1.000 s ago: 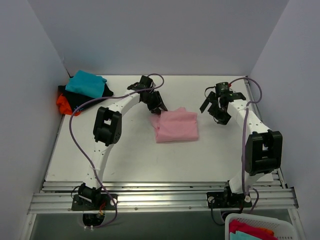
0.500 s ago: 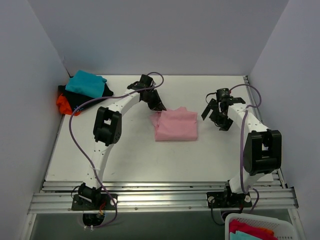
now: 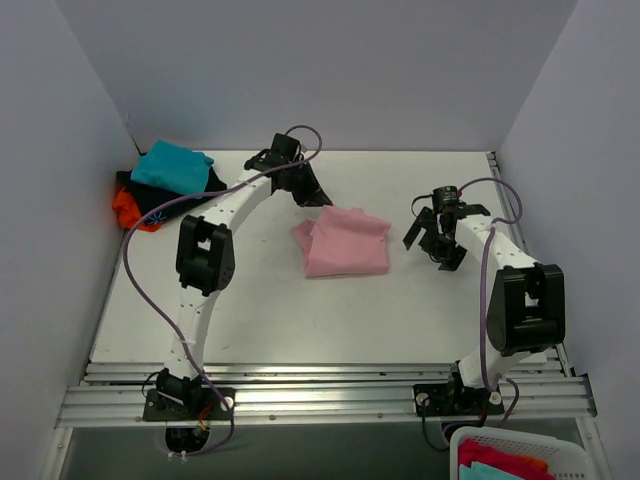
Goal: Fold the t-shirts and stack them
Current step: Fold the tshirt
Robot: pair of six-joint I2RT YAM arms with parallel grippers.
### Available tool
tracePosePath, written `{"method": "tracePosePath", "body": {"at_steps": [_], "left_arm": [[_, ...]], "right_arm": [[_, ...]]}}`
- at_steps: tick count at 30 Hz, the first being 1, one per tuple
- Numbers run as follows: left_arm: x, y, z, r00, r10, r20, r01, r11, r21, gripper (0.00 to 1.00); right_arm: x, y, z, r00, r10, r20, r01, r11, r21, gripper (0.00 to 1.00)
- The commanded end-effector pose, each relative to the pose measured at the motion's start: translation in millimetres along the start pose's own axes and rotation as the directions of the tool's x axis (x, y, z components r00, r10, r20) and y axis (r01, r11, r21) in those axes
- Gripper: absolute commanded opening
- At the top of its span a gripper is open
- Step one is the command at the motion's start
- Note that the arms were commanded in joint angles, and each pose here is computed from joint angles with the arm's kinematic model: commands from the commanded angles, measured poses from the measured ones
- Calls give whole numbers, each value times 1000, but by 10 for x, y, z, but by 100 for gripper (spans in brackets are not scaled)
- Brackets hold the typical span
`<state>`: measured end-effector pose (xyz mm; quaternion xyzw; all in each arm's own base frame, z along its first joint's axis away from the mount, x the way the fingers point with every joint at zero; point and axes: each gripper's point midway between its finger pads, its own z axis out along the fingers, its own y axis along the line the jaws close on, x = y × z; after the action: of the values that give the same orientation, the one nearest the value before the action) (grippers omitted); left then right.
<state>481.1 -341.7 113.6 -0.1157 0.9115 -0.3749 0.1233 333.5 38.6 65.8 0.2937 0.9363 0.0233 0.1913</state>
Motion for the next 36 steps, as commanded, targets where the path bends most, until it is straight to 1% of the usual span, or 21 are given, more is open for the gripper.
{"method": "tracePosePath", "body": {"at_steps": [1, 7, 13, 16, 18, 19, 20, 21, 22, 23, 24, 25, 26, 27, 28, 30, 32, 33, 34, 35, 36], "left_arm": [[-200, -615, -631, 993, 48, 108, -61, 991, 118, 2], [-251, -559, -825, 991, 20, 131, -32, 995, 95, 2], [-309, -331, -899, 987, -22, 157, 11, 997, 72, 2], [-463, -12, -835, 979, -83, 188, 75, 996, 53, 3], [-643, 265, -773, 969, -124, 213, 118, 992, 44, 12], [-756, 473, -636, 961, -160, 226, 159, 987, 22, 16], [-910, 629, -627, 952, -183, 247, 183, 983, 21, 32], [-1086, 579, -635, 946, -168, 276, 160, 986, 49, 62], [-1155, 783, -444, 947, -190, 260, 189, 982, 29, 94], [-1241, 793, -415, 947, -195, 257, 190, 981, 43, 94], [-1282, 1029, -241, 946, -232, 225, 233, 972, 23, 94], [-1505, 757, -378, 946, -194, 259, 179, 980, 82, 94], [-1568, 721, -393, 947, -186, 262, 169, 982, 88, 94], [-1559, 834, -291, 950, -200, 238, 189, 979, 70, 94], [-1680, 640, -424, 947, -179, 267, 154, 982, 112, 94], [-1722, 546, -535, 943, -184, 276, 151, 979, 136, 94], [-1675, 611, -575, 943, -202, 265, 175, 977, 123, 94], [-1638, 535, -714, 945, -180, 271, 153, 981, 117, 94], [-1579, 574, -746, 948, -175, 266, 156, 984, 91, 94], [-1436, 772, -683, 952, -191, 240, 189, 981, 32, 94], [-1388, 712, -853, 952, -150, 265, 154, 988, 9, 94]], "right_arm": [[-23, -59, -88, 1000, 12, 27, -12, 1000, 3, 96], [24, -87, -41, 1000, 10, 17, -11, 1000, 10, 96], [65, -101, 5, 1000, 6, 6, -7, 1000, 14, 96], [96, -126, 16, 1000, 1, -2, -1, 1000, 20, 96], [117, -150, 14, 1000, -6, -7, 6, 1000, 26, 96], [128, -165, 18, 1000, -14, -10, 15, 999, 30, 96], [152, -191, 23, 1000, -18, -16, 19, 999, 38, 96], [165, -211, 10, 1000, -20, -21, 21, 999, 42, 96], [179, -222, 1, 999, -27, -22, 28, 999, 45, 96], [213, -244, -13, 999, -34, -32, 35, 998, 49, 96], [216, -255, -41, 999, -37, -29, 38, 998, 49, 96], [222, -261, -64, 999, -41, -27, 42, 998, 48, 96], [228, -274, -79, 999, -46, -25, 47, 998, 51, 96], [252, -293, -117, 999, -49, -25, 50, 997, 51, 96], [262, -299, -128, 998, -53, -24, 54, 997, 52, 96], [298, -325, -165, 998, -56, -24, 57, 997, 52, 96], [312, -344, -208, 998, -56, -13, 57, 997, 48, 96], [356, -375, -202, 998, -56, -20, 57, 997, 51, 96], [369, -392, -211, 998, -53, -19, 53, 997, 51, 96], [373, -395, -239, 999, -50, -11, 50, 998, 43, 96], [415, -427, -232, 999, -48, -17, 48, 998, 48, 96]]}}
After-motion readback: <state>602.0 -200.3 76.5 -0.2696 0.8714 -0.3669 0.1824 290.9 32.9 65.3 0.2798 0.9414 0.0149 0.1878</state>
